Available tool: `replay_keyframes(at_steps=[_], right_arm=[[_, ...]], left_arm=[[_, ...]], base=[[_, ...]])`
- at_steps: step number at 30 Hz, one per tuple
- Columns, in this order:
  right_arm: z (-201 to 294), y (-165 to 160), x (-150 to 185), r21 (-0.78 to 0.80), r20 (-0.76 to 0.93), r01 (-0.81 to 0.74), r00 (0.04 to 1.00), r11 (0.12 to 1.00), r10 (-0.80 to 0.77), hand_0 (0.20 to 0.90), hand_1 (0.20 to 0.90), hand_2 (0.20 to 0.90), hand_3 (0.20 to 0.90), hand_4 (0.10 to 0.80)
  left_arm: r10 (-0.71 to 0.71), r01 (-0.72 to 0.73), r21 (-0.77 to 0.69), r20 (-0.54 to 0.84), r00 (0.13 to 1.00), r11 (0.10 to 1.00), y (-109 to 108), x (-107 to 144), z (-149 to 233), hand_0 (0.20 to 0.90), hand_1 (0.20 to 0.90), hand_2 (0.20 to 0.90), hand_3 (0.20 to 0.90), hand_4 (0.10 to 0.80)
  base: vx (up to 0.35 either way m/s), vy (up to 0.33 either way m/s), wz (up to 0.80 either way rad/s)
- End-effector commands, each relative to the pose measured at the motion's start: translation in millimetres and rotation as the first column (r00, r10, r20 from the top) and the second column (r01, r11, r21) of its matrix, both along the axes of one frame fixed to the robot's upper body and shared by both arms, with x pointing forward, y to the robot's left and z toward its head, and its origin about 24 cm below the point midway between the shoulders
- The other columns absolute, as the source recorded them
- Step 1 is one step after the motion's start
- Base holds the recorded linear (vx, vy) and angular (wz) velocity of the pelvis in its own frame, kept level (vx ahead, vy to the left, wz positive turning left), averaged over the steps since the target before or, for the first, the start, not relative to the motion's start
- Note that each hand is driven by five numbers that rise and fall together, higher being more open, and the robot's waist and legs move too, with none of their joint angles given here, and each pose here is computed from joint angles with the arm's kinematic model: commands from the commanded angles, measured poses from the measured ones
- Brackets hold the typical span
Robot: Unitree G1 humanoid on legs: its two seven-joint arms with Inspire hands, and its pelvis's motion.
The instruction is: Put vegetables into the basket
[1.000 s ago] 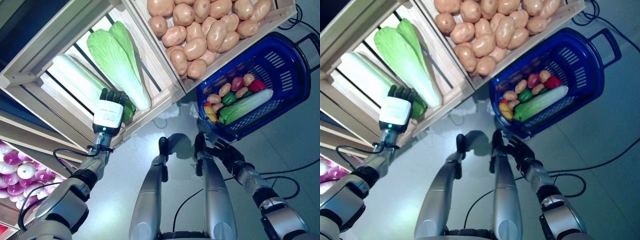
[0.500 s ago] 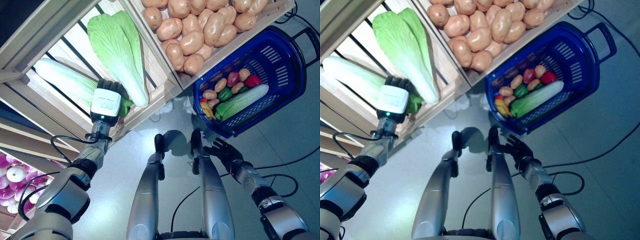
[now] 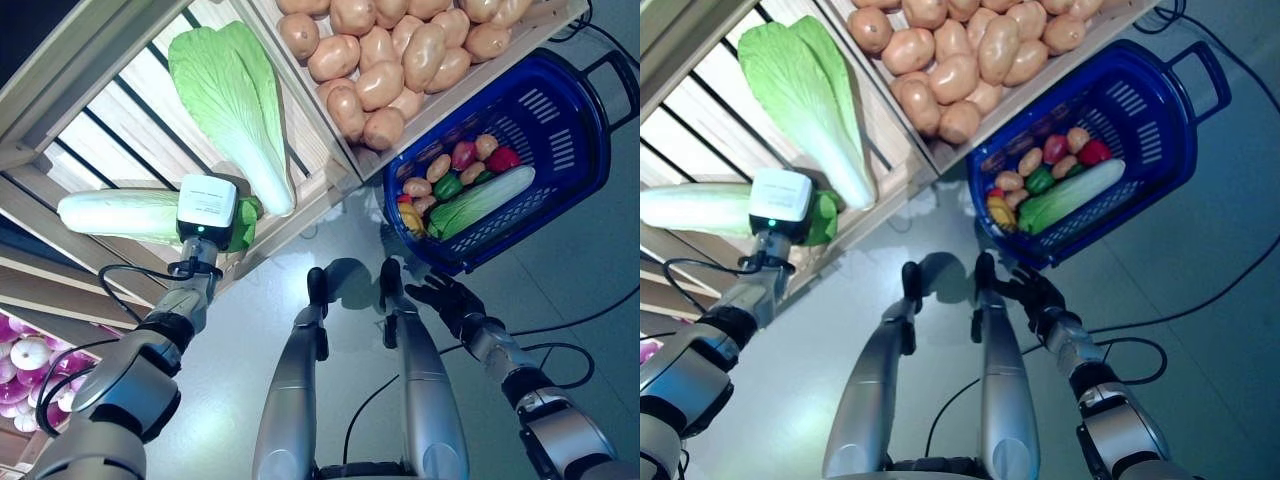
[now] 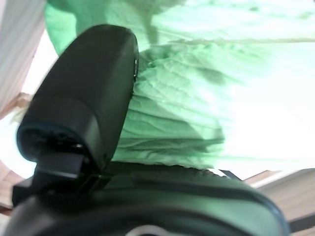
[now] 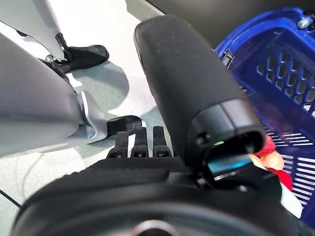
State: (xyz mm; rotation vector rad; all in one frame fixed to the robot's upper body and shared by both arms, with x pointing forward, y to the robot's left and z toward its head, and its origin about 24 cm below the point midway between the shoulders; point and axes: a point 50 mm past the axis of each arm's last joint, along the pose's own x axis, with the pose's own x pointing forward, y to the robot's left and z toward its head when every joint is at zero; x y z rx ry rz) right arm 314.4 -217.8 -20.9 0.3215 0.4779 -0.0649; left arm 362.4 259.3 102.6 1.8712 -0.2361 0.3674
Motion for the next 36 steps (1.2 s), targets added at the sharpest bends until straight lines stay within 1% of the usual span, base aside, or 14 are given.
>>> replay_keyframes(at_steps=[1, 8, 10, 14, 18, 21, 24, 27, 30, 32, 33, 34, 35, 36], right_arm=[[-8.7, -8.4, -14.4, -0.006, -0.002, 0.022, 1.000, 1.000, -0.022, 0.900, 0.900, 0.900, 0.900, 0.800], [-14.8, -14.6, -19.9, -0.014, -0.038, 0.033, 0.999, 0.999, -0.034, 0.900, 0.900, 0.900, 0.900, 0.800], [-21.5, -19.8, -27.2, -0.016, -0.070, 0.045, 0.996, 0.999, -0.046, 0.900, 0.900, 0.900, 0.900, 0.800], [-30.8, -23.9, -36.9, -0.019, -0.102, 0.058, 0.993, 0.998, -0.060, 0.900, 0.900, 0.900, 0.900, 0.800], [-39.7, -24.9, -46.6, -0.021, -0.142, 0.078, 0.987, 0.997, -0.080, 0.900, 0.900, 0.900, 0.900, 0.800], [-51.9, -28.0, -62.8, -0.022, -0.179, 0.085, 0.980, 0.996, -0.087, 0.900, 0.900, 0.900, 0.900, 0.800], [-60.3, -30.6, -76.4, -0.022, -0.199, 0.103, 0.974, 0.994, -0.105, 0.900, 0.900, 0.900, 0.900, 0.800], [-68.5, -32.5, -92.1, -0.006, -0.212, 0.132, 0.969, 0.991, -0.130, 0.900, 0.900, 0.900, 0.900, 0.800], [-72.9, -29.0, -101.5, 0.015, -0.206, 0.148, 0.968, 0.989, -0.142, 0.900, 0.900, 0.900, 0.900, 0.800], [-76.3, -26.9, -107.9, 0.022, -0.209, 0.153, 0.967, 0.988, -0.145, 0.900, 0.900, 0.900, 0.900, 0.800], [-77.5, -24.0, -111.2, 0.036, -0.200, 0.159, 0.968, 0.987, -0.149, 0.900, 0.900, 0.900, 0.900, 0.800], [-78.0, -22.3, -112.0, 0.041, -0.200, 0.160, 0.968, 0.986, -0.149, 0.900, 0.900, 0.900, 0.900, 0.800], [-77.7, -16.0, -113.5, 0.062, -0.184, 0.154, 0.973, 0.986, -0.141, 0.900, 0.900, 0.900, 0.900, 0.800], [-77.7, -13.4, -114.8, 0.069, -0.180, 0.151, 0.974, 0.986, -0.137, 0.900, 0.900, 0.900, 0.900, 0.800]], left_arm=[[0.189, -0.187, -0.037, 0.097, 0.977, 0.982, 54.2, -16.0, 20.6, 0.300, 0.300, 0.300, 0.300, 0.400], [0.125, -0.118, -0.070, 0.113, 0.986, 0.991, 50.7, -15.8, 24.2, 0.300, 0.300, 0.300, 0.300, 0.400], [0.072, -0.058, -0.094, 0.149, 0.986, 0.994, 47.3, -16.9, 28.4, 0.300, 0.300, 0.300, 0.300, 0.400], [0.010, 0.006, -0.098, 0.160, 0.987, 0.995, 41.7, -17.7, 28.8, 0.300, 0.300, 0.300, 0.300, 0.400], [-0.024, 0.044, -0.126, 0.152, 0.988, 0.991, 36.9, -22.2, 20.4, 0.300, 0.300, 0.300, 0.300, 0.400], [-0.061, 0.089, -0.175, 0.160, 0.985, 0.981, 32.0, -31.2, 8.7, 0.300, 0.300, 0.300, 0.300, 0.400], [-0.070, 0.122, -0.249, 0.208, 0.976, 0.961, 27.2, -40.4, 1.4, 0.300, 0.300, 0.300, 0.300, 0.400], [-0.079, 0.201, -0.409, 0.295, 0.952, 0.890, 19.6, -51.9, -0.8, 0.300, 0.300, 0.300, 0.300, 0.400], [-0.100, 0.324, -0.546, 0.399, 0.911, 0.773, 6.8, -62.8, 4.9, 0.300, 0.300, 0.300, 0.300, 0.400], [-0.107, 0.373, -0.606, 0.428, 0.897, 0.703, 3.0, -68.8, 7.2, 0.300, 0.300, 0.300, 0.300, 0.400], [-0.131, 0.440, -0.649, 0.468, 0.874, 0.621, -2.7, -74.8, 10.4, 0.300, 0.300, 0.300, 0.300, 0.400], [-0.137, 0.452, -0.658, 0.473, 0.870, 0.602, -5.5, -76.0, 11.4, 0.300, 0.300, 0.300, 0.300, 0.400], [-0.162, 0.512, -0.703, 0.504, 0.849, 0.494, -15.0, -82.0, 15.3, 0.300, 0.300, 0.300, 0.300, 0.400], [-0.175, 0.535, -0.717, 0.517, 0.838, 0.447, -18.1, -85.8, 16.4, 0.300, 0.300, 0.300, 0.300, 0.400]], base=[[-0.013, -0.030, 0.00], [0.023, -0.004, -0.03], [0.064, -0.017, -0.02], [0.068, -0.018, -0.01], [0.094, -0.010, 0.00], [0.125, -0.017, 0.05], [0.081, -0.035, 0.03], [0.101, -0.066, 0.11], [0.110, -0.072, 0.12], [0.130, -0.065, 0.06], [0.121, -0.060, 0.19], [0.170, -0.089, 0.21], [0.143, -0.067, 0.15], [0.186, -0.095, 0.16]])
